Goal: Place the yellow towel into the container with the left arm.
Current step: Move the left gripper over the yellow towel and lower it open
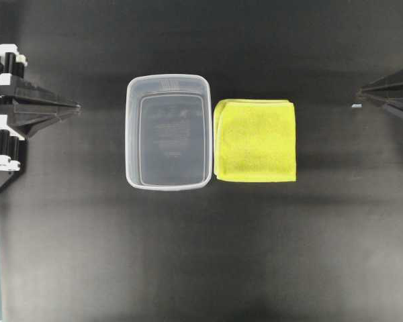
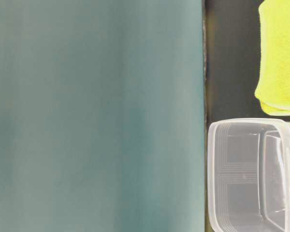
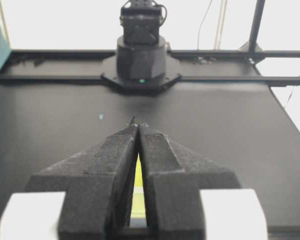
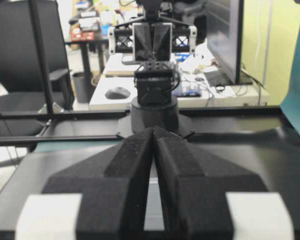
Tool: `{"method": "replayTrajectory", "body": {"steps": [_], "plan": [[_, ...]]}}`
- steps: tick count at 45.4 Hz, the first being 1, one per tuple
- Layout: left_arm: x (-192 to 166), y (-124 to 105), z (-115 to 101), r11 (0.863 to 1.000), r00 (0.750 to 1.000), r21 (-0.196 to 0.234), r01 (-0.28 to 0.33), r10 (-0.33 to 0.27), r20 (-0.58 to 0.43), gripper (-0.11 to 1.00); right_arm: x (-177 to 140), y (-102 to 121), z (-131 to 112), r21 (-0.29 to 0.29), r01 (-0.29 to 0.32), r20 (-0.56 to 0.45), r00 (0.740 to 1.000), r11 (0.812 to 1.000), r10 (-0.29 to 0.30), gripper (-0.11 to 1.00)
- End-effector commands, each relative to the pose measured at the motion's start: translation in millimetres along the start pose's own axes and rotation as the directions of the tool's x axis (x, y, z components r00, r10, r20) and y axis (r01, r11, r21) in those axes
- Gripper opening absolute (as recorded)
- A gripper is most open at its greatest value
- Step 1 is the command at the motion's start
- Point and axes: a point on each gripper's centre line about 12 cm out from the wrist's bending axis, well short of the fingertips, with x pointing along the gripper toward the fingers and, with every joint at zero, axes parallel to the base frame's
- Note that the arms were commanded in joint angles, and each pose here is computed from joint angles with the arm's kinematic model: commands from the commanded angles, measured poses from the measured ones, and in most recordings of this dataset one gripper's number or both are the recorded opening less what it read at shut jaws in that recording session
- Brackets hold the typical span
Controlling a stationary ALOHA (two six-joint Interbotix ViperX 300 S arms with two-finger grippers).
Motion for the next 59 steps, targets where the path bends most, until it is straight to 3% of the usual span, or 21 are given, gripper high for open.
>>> {"method": "replayTrajectory", "body": {"steps": [1, 11, 23, 30, 34, 46, 52, 57, 59], "plan": [[13.4, 6.4, 20.3, 0.999, 0.998, 0.032, -0.026, 0.024, 0.05, 0.06, 3.1, 1.4, 2.3, 0.013, -0.006, 0.009, 1.0, 1.0, 0.006, 0.01], [53.7, 7.4, 28.3, 0.999, 0.999, 0.033, -0.022, 0.023, -0.033, 0.01, 5.5, 1.9, -6.3, 0.039, -0.007, -0.028, 1.0, 0.999, 0.008, 0.0], [106.4, 7.4, 26.0, 0.999, 0.972, 0.046, -0.011, 0.021, -0.236, 0.01, 3.1, -1.5, -18.4, 0.087, 0.019, -0.125, 0.992, 0.996, -0.008, 0.0], [138.0, 10.5, 23.8, 0.999, 0.931, 0.051, -0.013, 0.031, -0.363, 0.01, -1.1, -4.4, -19.9, 0.084, 0.036, -0.157, 0.987, 0.996, -0.023, 0.01], [157.3, 12.1, 15.3, 0.999, 0.892, 0.05, -0.013, 0.035, -0.451, 0.01, -4.6, -7.9, -18.5, 0.083, 0.055, -0.159, 0.986, 0.995, -0.041, 0.06], [214.5, 15.6, -1.6, 0.999, 0.786, 0.053, -0.011, 0.041, -0.617, 0.03, -16.8, -13.5, -12.7, 0.093, 0.087, -0.14, 0.987, 0.992, -0.074, 0.52], [238.3, 19.2, -11.5, 0.999, 0.754, 0.052, -0.018, 0.047, -0.655, 0.22, -21.8, -13.1, -6.1, 0.137, 0.088, -0.107, 0.992, 0.987, -0.074, 0.75], [256.1, 20.1, -23.7, 0.998, 0.728, 0.055, -0.014, 0.047, -0.684, 0.53, -26.9, -12.6, -2.1, 0.154, 0.087, -0.088, 0.993, 0.984, -0.074, 0.8], [264.7, 21.2, -34.7, 0.998, 0.7, 0.058, -0.01, 0.048, -0.712, 0.69, -28.9, -12.5, -1.9, 0.154, 0.087, -0.093, 0.993, 0.984, -0.074, 0.8]]}}
